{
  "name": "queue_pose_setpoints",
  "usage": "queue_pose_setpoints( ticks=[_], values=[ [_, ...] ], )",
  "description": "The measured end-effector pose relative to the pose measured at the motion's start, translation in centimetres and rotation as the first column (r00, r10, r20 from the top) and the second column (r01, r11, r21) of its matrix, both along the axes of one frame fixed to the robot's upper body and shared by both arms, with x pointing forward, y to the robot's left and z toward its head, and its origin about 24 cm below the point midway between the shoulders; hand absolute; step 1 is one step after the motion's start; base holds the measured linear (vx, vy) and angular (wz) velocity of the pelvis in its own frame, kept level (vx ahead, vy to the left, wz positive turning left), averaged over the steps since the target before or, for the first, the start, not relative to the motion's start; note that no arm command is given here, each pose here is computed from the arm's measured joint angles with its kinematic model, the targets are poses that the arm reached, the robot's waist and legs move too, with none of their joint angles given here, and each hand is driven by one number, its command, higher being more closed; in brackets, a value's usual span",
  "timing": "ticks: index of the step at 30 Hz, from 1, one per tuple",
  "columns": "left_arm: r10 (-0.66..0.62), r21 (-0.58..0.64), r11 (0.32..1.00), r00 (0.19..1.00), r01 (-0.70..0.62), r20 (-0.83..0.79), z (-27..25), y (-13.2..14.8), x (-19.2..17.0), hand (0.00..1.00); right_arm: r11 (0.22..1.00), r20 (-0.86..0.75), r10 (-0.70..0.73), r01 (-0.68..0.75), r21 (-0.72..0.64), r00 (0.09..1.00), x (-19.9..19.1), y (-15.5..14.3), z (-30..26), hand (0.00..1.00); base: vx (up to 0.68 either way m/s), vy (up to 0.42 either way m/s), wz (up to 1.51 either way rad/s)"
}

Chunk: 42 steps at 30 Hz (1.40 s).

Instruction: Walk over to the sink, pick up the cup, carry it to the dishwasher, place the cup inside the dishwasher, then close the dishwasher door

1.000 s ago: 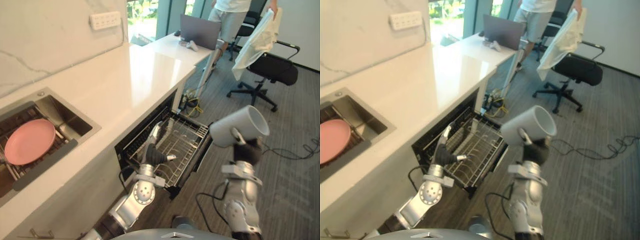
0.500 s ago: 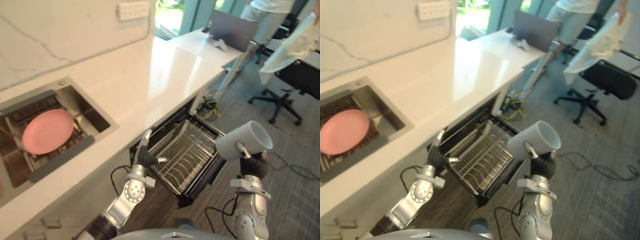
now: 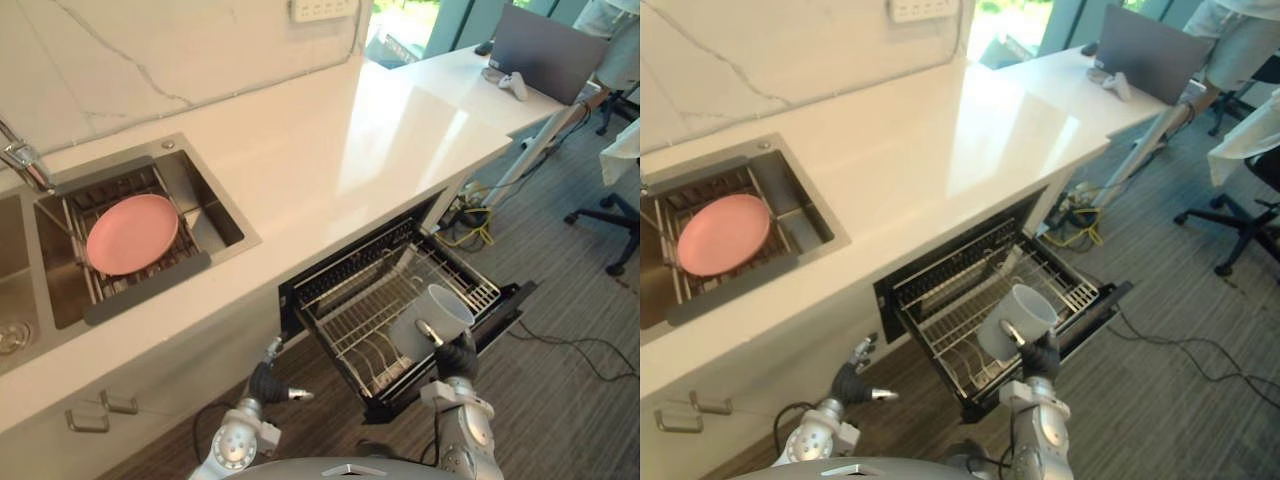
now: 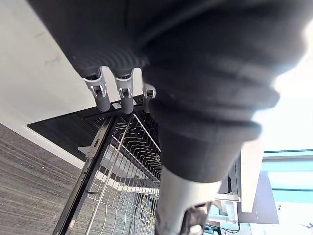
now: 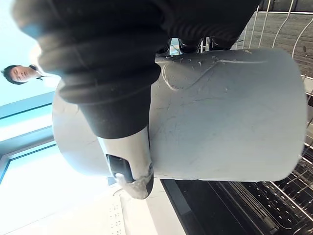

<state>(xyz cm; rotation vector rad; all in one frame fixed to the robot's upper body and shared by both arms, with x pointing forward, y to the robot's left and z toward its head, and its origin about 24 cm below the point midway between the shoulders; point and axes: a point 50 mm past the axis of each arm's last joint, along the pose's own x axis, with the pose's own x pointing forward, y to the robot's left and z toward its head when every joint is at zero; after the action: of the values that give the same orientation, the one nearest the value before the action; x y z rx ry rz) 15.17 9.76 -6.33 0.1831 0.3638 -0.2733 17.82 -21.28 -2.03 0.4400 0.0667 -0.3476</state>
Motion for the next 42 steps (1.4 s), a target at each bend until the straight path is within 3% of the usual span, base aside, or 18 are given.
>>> queue_pose_setpoints(
  ticks=[7,11,15,17,21,26,35,42],
  values=[
    [-0.048,0.033,0.998,0.975,0.056,-0.216,-3.1,2.2,-1.3,0.00,0.996,-0.208,0.086,-0.092,-0.021,0.974,-0.2,1.9,-3.7,1.00,0.01,0.001,0.08],
    [0.063,0.167,0.986,0.903,0.009,-0.424,-6.3,5.5,-3.4,0.00,0.977,-0.301,0.180,-0.205,-0.053,0.936,0.4,3.4,-4.8,1.00,-0.05,-0.016,0.26],
    [0.208,0.260,0.961,0.859,-0.091,-0.468,-7.1,8.7,-3.8,0.00,0.970,-0.349,0.187,-0.230,-0.084,0.918,1.5,3.3,-5.1,1.00,-0.07,-0.025,0.31],
    [0.262,0.287,0.950,0.814,-0.123,-0.519,-7.6,9.9,-4.3,0.00,0.968,-0.375,0.178,-0.230,-0.097,0.910,1.9,2.6,-5.2,1.00,-0.08,-0.026,0.54],
    [0.377,0.260,0.925,0.599,-0.275,-0.706,-9.1,12.4,-8.0,0.00,0.964,-0.457,0.133,-0.222,-0.147,0.880,2.8,0.1,-5.5,1.00,-0.04,-0.015,0.51],
    [0.352,0.220,0.926,0.488,-0.307,-0.799,-9.8,12.1,-10.6,0.00,0.951,-0.488,0.096,-0.224,-0.212,0.868,4.6,-2.0,-4.7,1.00,0.03,-0.006,0.35],
    [0.349,0.140,0.898,0.481,-0.417,-0.804,-9.8,11.6,-9.9,0.00,0.851,-0.443,0.049,-0.269,-0.450,0.895,11.0,-5.0,0.6,1.00,-0.03,0.029,0.13],
    [0.338,0.070,0.880,0.514,-0.471,-0.788,-9.5,11.4,-8.2,0.00,0.773,-0.362,-0.038,-0.202,-0.601,0.931,14.4,-8.7,6.6,1.00,-0.14,-0.007,0.06]
  ],
)
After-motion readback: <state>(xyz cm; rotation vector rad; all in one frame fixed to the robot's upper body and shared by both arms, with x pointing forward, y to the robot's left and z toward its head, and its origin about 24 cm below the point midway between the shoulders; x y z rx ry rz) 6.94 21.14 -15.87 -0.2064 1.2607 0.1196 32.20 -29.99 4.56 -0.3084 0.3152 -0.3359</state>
